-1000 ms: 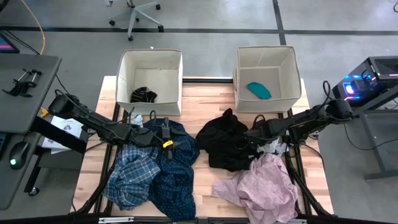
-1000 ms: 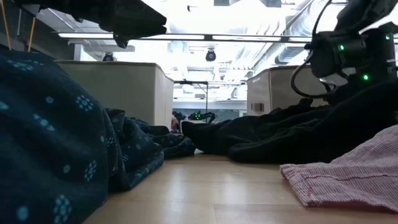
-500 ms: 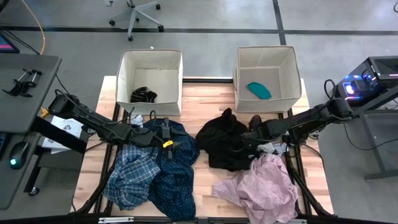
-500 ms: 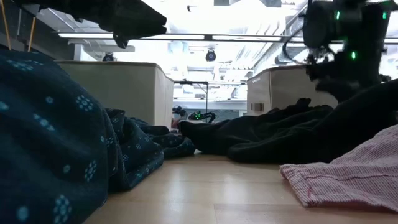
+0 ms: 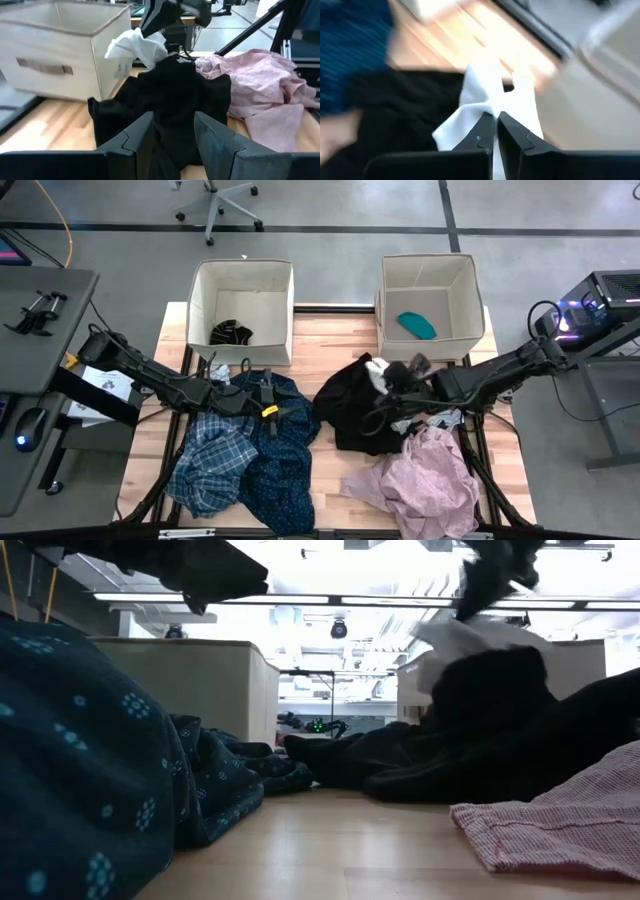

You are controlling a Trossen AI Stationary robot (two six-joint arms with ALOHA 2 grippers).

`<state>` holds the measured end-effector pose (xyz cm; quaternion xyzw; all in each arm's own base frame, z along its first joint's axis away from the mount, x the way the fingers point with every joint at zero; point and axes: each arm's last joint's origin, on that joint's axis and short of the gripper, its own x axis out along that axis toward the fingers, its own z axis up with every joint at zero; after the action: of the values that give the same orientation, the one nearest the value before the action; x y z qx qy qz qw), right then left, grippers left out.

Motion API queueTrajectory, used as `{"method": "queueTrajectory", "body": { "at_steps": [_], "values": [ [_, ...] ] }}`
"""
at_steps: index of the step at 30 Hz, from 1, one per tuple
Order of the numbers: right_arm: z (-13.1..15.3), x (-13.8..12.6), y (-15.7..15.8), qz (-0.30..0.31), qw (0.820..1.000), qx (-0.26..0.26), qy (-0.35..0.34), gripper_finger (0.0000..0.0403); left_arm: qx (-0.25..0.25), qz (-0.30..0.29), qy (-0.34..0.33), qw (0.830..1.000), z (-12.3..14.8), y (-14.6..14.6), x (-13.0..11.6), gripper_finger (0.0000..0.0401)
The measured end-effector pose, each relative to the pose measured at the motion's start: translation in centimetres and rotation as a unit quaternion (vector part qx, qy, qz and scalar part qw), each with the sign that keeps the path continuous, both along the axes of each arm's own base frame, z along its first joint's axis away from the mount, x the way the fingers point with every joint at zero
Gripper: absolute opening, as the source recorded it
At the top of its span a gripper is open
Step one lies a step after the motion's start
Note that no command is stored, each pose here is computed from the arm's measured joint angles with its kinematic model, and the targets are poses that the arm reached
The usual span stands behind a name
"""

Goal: Sort clothes
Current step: Put the top pair of white socks into the right laundry bin

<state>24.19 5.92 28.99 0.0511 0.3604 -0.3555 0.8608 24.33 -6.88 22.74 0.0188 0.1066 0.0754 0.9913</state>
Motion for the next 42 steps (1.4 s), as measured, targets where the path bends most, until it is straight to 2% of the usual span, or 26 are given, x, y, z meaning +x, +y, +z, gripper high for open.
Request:
{"method": "queueTrajectory", "body": {
  "at_steps": [3, 7, 12, 16, 20, 24, 28, 31, 35, 42],
  "values": [
    [0.7, 1.5, 0.5, 0.067, 0.997, -0.024, -0.038, 0.0001, 0.038, -0.017, 0.002, 0.999, 0.1, -0.1, 0.0, 0.0131],
    [0.4, 3.0, 1.1, 0.154, 0.984, -0.051, -0.076, 0.0001, 0.072, -0.050, -0.008, 0.996, 0.4, -0.2, 0.1, 0.0131],
    [-1.0, 4.0, 1.1, 0.232, 0.963, -0.046, -0.129, 0.0001, 0.147, -0.070, -0.003, 0.987, 0.6, -0.4, 0.0, 0.0132],
    [-2.6, 4.4, 0.8, 0.293, 0.938, -0.023, -0.182, 0.0001, 0.200, -0.095, -0.029, 0.975, 2.3, -1.2, -1.0, 0.0132],
    [-4.2, 4.6, 0.9, 0.363, 0.900, -0.002, -0.241, 0.0001, 0.250, -0.125, -0.062, 0.958, 4.3, -2.3, -3.5, 0.0132],
    [-5.5, 5.7, 1.1, 0.393, 0.875, -0.017, -0.283, 0.0000, 0.243, -0.109, -0.112, 0.957, 6.6, -2.6, -5.8, 0.0132],
    [-5.9, 8.4, 1.3, 0.423, 0.858, -0.032, -0.288, 0.0000, 0.228, -0.110, -0.124, 0.960, 7.1, -2.5, -6.5, 0.0132],
    [-6.0, 10.7, 1.2, 0.425, 0.864, -0.036, -0.266, 0.0000, 0.226, -0.114, -0.109, 0.961, 6.7, -2.6, -6.3, 0.0132],
    [-6.6, 12.9, 0.8, 0.421, 0.886, -0.024, -0.196, 0.0000, 0.211, -0.121, -0.071, 0.967, 5.4, -3.0, -5.6, 0.0132],
    [-7.9, 14.4, 0.7, 0.379, 0.921, -0.024, -0.092, 0.0000, 0.190, -0.113, 0.003, 0.975, 2.6, -3.7, -4.1, 0.0132]
  ]
}}
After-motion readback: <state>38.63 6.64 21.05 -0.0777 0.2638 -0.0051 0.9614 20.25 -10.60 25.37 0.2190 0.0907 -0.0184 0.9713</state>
